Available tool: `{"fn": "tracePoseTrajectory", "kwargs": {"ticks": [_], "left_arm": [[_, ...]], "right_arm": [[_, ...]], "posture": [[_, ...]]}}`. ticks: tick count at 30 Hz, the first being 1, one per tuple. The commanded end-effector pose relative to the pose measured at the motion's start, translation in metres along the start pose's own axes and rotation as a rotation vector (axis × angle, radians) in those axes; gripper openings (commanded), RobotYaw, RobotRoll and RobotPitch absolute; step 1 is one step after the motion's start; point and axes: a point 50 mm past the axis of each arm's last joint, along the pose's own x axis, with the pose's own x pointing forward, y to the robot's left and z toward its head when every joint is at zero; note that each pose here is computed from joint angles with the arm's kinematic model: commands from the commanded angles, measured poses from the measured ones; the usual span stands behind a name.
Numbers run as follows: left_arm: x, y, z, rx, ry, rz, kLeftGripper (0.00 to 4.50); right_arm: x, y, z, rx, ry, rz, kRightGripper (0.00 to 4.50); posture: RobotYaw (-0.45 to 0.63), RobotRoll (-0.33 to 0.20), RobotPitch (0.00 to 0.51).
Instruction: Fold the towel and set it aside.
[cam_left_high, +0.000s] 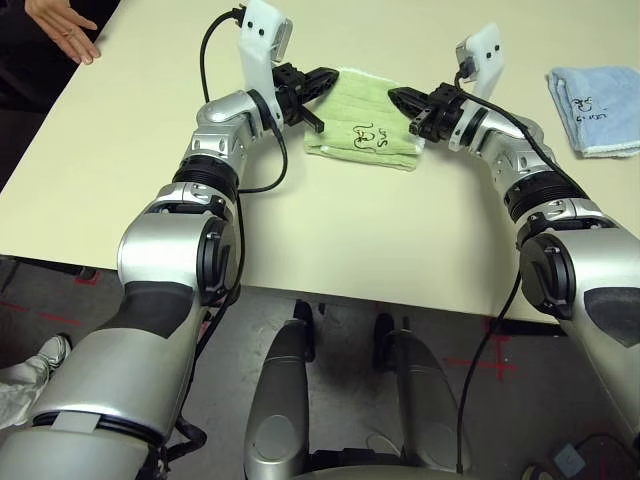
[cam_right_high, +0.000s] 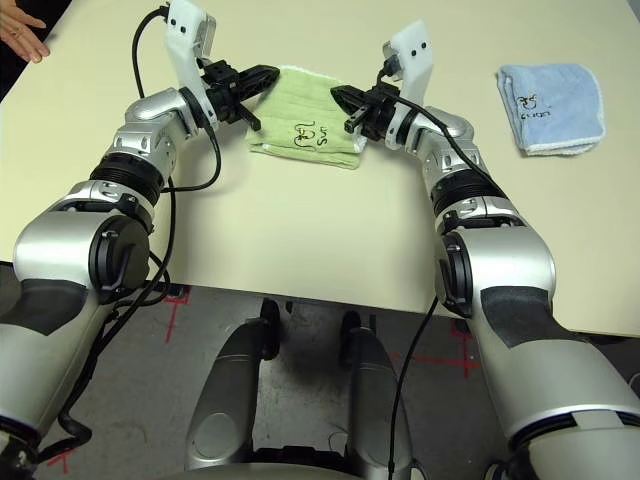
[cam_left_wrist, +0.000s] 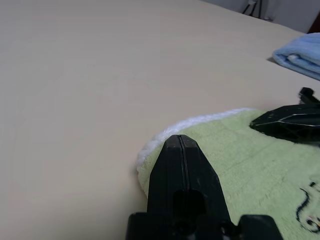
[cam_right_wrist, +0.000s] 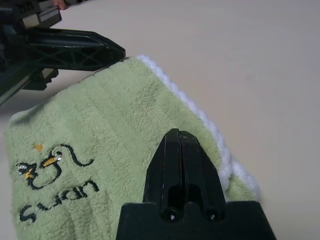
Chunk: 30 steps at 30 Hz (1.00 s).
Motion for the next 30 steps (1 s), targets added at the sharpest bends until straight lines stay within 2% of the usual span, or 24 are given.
{"fn": "tracePoseTrajectory", "kwargs": {"ticks": [1,3,6,8,12,22,30], "left_arm": [[0.0,-0.004,-0.009,-0.012,0.038,-0.031,0.01],[0.0,-0.005,-0.004,-0.008,0.012,-0.07,0.01],[0.0,-0.006,0.033,0.027,-0.147,-0.225,0.01],[-0.003,-0.006,0.05,0.047,-0.204,-0.291,0.01],[-0.007,-0.005,0.062,0.078,-0.235,-0.367,0.01],[-0.011,-0.003,0.025,0.088,-0.083,-0.324,0.01],[-0.007,-0.001,0.015,0.086,-0.018,-0.218,0.01]], "right_arm": [[-0.005,-0.003,-0.004,-0.001,0.002,-0.013,0.0],[-0.005,-0.004,0.003,-0.017,-0.024,0.002,0.0],[-0.011,-0.01,0.035,-0.039,-0.164,0.087,0.0],[-0.015,-0.013,0.047,-0.052,-0.208,0.118,0.0],[-0.021,-0.017,0.057,-0.076,-0.233,0.139,0.0],[-0.006,-0.004,0.038,-0.053,-0.199,0.115,0.0],[0.002,0.0,0.033,-0.057,-0.152,0.089,0.0]], "posture": [[0.02,0.0,0.406],[0.02,0.0,0.426],[0.03,0.0,0.446],[0.03,0.0,0.449],[0.04,0.0,0.46],[0.03,0.0,0.48],[0.03,0.0,0.478]]}}
